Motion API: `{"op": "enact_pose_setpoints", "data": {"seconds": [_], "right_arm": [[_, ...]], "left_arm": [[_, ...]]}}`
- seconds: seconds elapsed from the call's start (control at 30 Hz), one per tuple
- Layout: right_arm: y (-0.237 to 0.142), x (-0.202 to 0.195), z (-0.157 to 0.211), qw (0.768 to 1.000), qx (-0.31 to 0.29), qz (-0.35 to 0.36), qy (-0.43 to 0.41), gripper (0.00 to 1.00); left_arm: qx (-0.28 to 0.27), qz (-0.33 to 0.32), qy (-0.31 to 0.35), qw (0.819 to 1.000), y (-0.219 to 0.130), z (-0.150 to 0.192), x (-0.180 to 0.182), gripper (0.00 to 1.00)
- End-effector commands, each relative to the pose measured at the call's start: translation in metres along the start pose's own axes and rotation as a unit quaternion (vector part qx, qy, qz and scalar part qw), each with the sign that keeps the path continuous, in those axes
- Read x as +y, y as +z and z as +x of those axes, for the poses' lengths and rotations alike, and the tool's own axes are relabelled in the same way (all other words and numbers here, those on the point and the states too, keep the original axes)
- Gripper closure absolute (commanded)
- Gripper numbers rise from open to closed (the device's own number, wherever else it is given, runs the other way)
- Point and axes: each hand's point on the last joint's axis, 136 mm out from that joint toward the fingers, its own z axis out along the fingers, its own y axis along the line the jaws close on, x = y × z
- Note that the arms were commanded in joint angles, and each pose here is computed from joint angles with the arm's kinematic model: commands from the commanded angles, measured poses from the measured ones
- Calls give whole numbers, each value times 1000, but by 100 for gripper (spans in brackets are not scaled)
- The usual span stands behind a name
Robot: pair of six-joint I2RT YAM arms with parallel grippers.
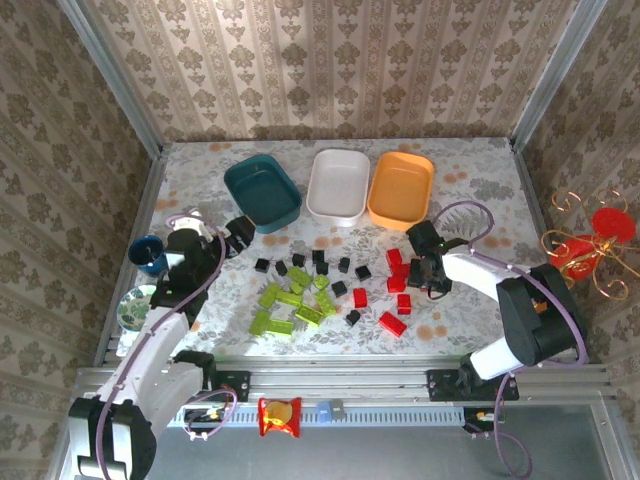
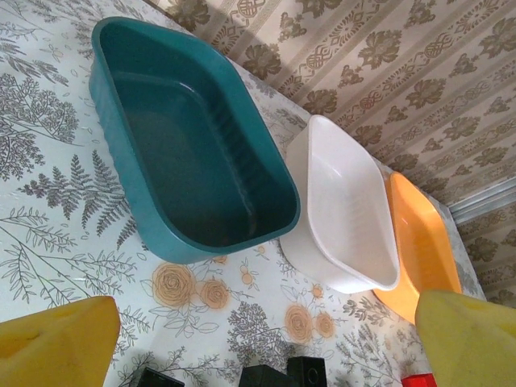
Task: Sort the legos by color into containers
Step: Pick up the lego from the middle-right of the table.
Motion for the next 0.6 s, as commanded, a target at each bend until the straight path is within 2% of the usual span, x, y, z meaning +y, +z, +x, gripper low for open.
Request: {"op": "enact_pose_setpoints", "data": {"seconds": [0.0,0.33,0.57], "right_arm": [[-2,-1,4,1000,14,1,-10,60],[-34,0,-14,999,-34,-8,-24,82],[-115,24,-62,987,-148,-50,-48,84]], "left_arm": [[-3,22,20,1000,-1,-9,-16,5],[-2,26,19,999,-1,-9,-19,4],[9,34,19,999,4,-4,-21,3]]}}
